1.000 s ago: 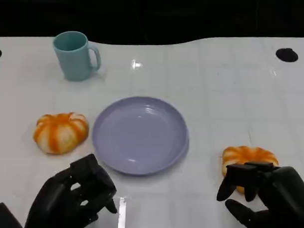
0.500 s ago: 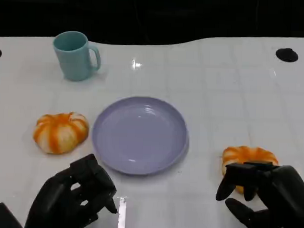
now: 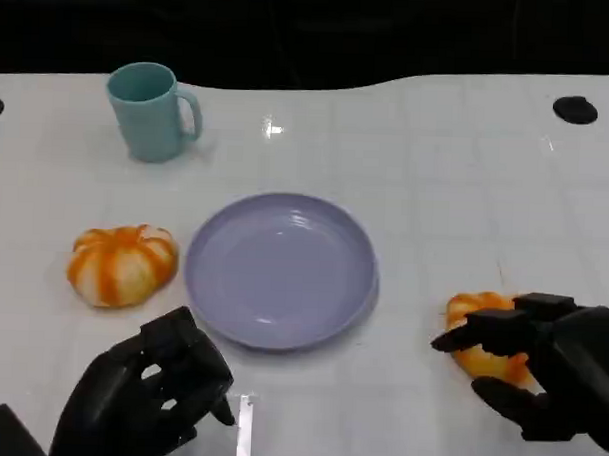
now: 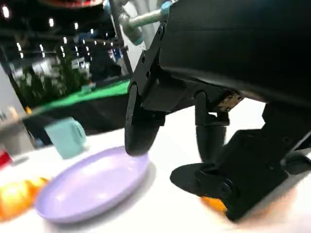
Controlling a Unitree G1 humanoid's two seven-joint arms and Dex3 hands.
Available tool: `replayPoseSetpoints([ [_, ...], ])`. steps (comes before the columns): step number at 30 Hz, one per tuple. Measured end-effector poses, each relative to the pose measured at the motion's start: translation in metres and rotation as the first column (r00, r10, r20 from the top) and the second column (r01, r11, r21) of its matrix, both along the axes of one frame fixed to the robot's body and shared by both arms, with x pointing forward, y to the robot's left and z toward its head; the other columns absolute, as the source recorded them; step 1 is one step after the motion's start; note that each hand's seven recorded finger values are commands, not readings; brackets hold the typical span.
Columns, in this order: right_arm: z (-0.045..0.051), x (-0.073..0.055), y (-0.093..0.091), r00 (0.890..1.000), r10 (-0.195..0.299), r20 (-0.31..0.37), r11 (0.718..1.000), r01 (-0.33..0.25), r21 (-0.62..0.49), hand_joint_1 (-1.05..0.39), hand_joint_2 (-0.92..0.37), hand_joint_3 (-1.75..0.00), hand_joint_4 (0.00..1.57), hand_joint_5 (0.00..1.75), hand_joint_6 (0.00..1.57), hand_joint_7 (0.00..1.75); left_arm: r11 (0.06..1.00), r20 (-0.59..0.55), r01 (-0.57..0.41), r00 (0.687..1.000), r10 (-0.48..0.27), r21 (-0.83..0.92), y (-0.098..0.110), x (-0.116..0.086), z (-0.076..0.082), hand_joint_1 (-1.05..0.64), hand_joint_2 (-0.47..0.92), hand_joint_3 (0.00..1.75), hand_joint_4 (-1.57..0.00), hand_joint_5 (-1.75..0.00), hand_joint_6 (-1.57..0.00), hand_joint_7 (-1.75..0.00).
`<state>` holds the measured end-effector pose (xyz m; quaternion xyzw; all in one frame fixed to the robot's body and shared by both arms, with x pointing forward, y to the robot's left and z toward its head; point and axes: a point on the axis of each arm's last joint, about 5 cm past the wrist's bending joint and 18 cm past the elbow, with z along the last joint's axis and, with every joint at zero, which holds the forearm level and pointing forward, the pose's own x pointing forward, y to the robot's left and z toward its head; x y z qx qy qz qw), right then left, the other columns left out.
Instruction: Grasp the bread from the table and place it into the plate.
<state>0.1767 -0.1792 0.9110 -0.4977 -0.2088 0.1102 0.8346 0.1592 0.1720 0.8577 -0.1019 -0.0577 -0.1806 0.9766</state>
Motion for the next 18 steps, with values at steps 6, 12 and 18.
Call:
replayPoseSetpoints([
  [6,0.0204,-0.005,-0.003,0.995,-0.060,-0.076,0.981,0.045,-0.189,-0.55,-0.84,-0.03,0.19,0.31,0.35,0.00,1.000,-0.010,0.001,1.000,-0.001,-0.001,0.000,0.000,0.000,-0.57,0.92,0.29,-0.63,-1.75,-0.60,-1.46],
  [12,0.0354,-0.010,-0.001,0.985,-0.147,-0.088,0.933,0.108,-0.343,-0.66,-0.85,-0.01,0.13,0.30,0.28,0.00,1.000,-0.010,0.000,1.000,0.000,-0.001,0.000,0.000,0.000,-0.57,0.92,0.30,-0.63,-1.75,-0.60,-1.46],
  [18,0.0366,-0.011,0.004,0.981,-0.170,-0.095,0.916,0.122,-0.383,-0.65,-0.83,0.00,0.13,0.32,0.27,0.00,1.000,-0.010,-0.001,1.000,0.001,-0.001,0.000,0.000,0.000,-0.58,0.92,0.30,-0.63,-1.75,-0.60,-1.47],
])
